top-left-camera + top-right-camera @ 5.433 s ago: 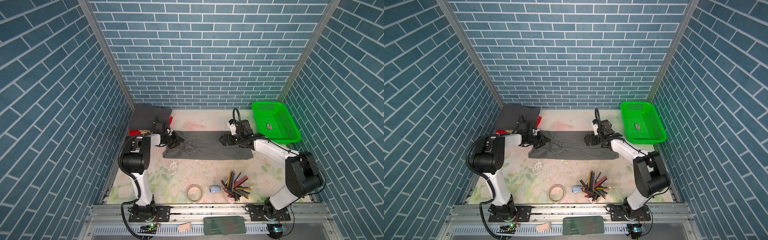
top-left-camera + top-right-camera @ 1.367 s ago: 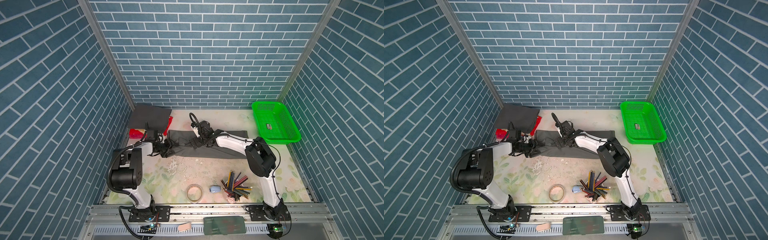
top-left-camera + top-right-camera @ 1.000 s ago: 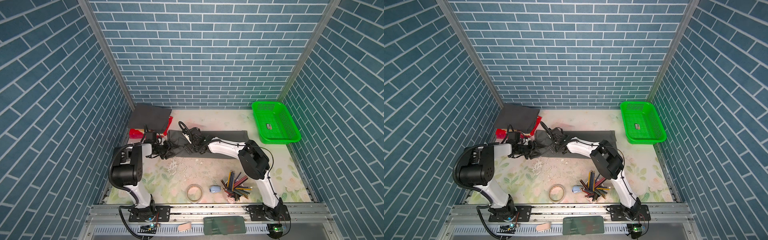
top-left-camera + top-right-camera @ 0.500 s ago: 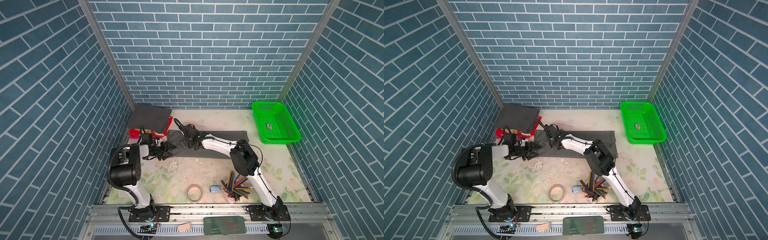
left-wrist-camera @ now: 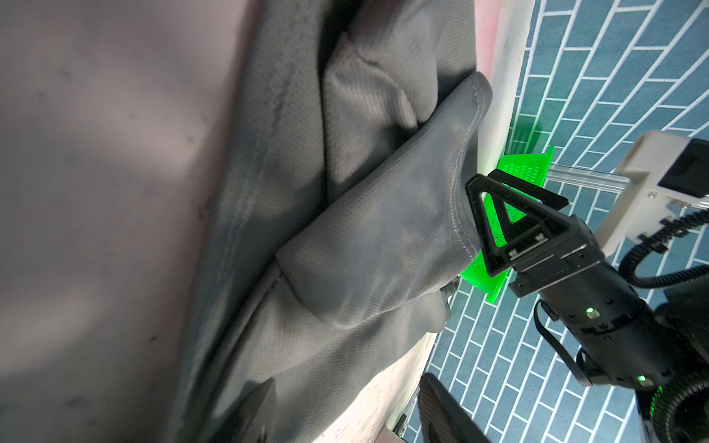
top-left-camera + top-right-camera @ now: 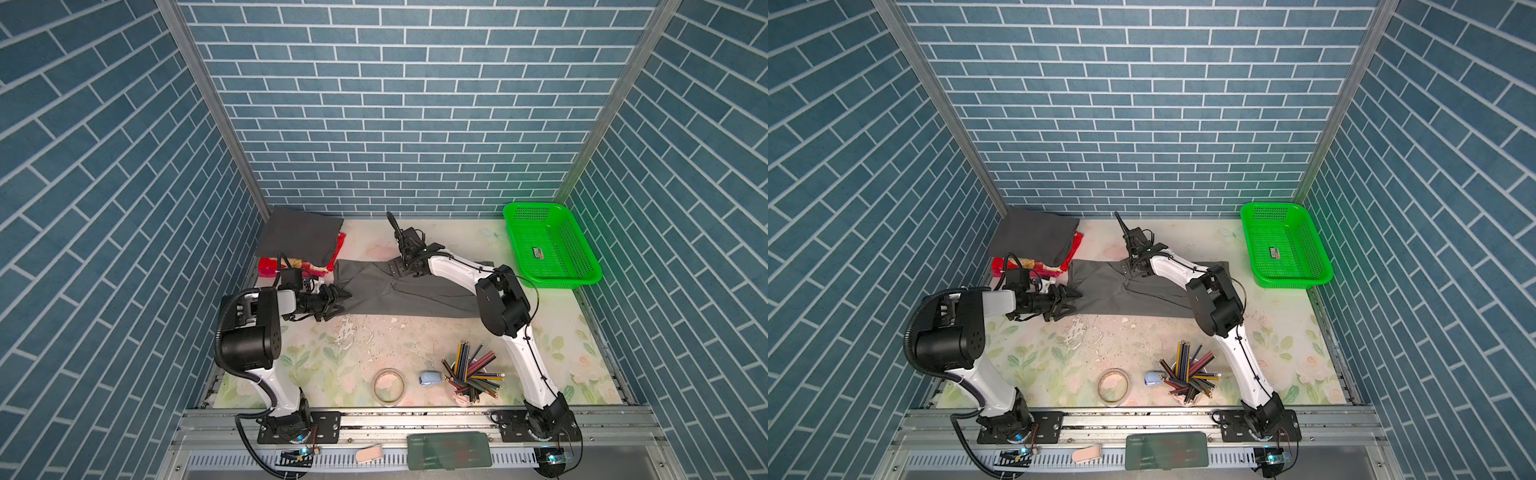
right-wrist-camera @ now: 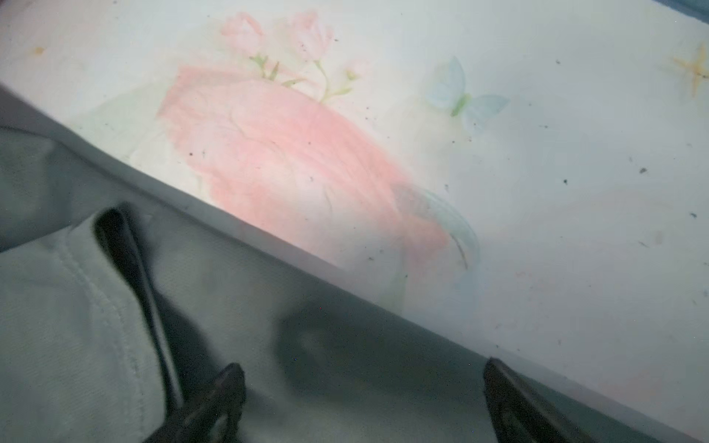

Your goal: Fold and stack the t-shirts

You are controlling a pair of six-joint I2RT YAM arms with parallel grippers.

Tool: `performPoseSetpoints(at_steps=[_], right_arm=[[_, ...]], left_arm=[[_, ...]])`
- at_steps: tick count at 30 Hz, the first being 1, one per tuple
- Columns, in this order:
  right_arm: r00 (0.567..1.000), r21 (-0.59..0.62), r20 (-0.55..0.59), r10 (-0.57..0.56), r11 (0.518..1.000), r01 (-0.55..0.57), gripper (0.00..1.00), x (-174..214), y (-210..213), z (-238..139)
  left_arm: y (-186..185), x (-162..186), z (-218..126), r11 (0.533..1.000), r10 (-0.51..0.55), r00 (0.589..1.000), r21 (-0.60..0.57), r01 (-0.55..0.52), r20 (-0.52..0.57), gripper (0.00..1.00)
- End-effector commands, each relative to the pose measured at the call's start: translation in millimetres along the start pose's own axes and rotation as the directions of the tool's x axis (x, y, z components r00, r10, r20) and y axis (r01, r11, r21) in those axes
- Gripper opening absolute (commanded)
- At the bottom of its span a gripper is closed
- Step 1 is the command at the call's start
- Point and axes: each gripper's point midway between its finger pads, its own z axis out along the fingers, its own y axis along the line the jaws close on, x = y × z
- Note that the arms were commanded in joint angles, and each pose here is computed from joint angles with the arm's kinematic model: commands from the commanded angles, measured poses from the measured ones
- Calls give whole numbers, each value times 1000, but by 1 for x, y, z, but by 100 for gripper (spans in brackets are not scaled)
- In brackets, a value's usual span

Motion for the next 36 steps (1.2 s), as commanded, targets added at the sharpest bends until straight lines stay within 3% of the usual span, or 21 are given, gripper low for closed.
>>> performPoseSetpoints(at_steps=[1, 6, 12, 19, 22, 26, 32, 36], right_arm=[[999, -80, 25, 37, 996, -34, 98, -15, 20, -28], [998, -102, 48, 35, 994, -30, 98, -20, 22, -53], [995, -177, 95, -40, 983, 57, 98, -4, 46, -78], [997, -130, 0, -76, 989, 75, 98, 32, 52, -48], [998, -42, -43, -56, 998, 54, 98, 39, 36, -31], [997, -10, -71, -35, 999, 34, 98, 42, 23, -18], [997, -1, -67, -29, 1000, 29, 98, 38, 10, -20], [999, -54, -17, -51, 997, 50, 98, 25, 17, -39]], left_arm=[[60, 12, 2, 975, -116, 993, -191, 117, 14, 62], [59, 7, -3, 972, -102, 994, -209, 105, 26, 62], [63, 7, -6, 969, -105, 994, -222, 109, 30, 62], [63, 6, -8, 968, -103, 994, -224, 108, 35, 62], [62, 6, -10, 968, -90, 995, -233, 97, 40, 62], [63, 5, -15, 965, -82, 995, -246, 91, 47, 62], [70, 4, -21, 958, -80, 995, -272, 93, 59, 62], [53, -7, -28, 961, -11, 995, -272, 37, 97, 63]])
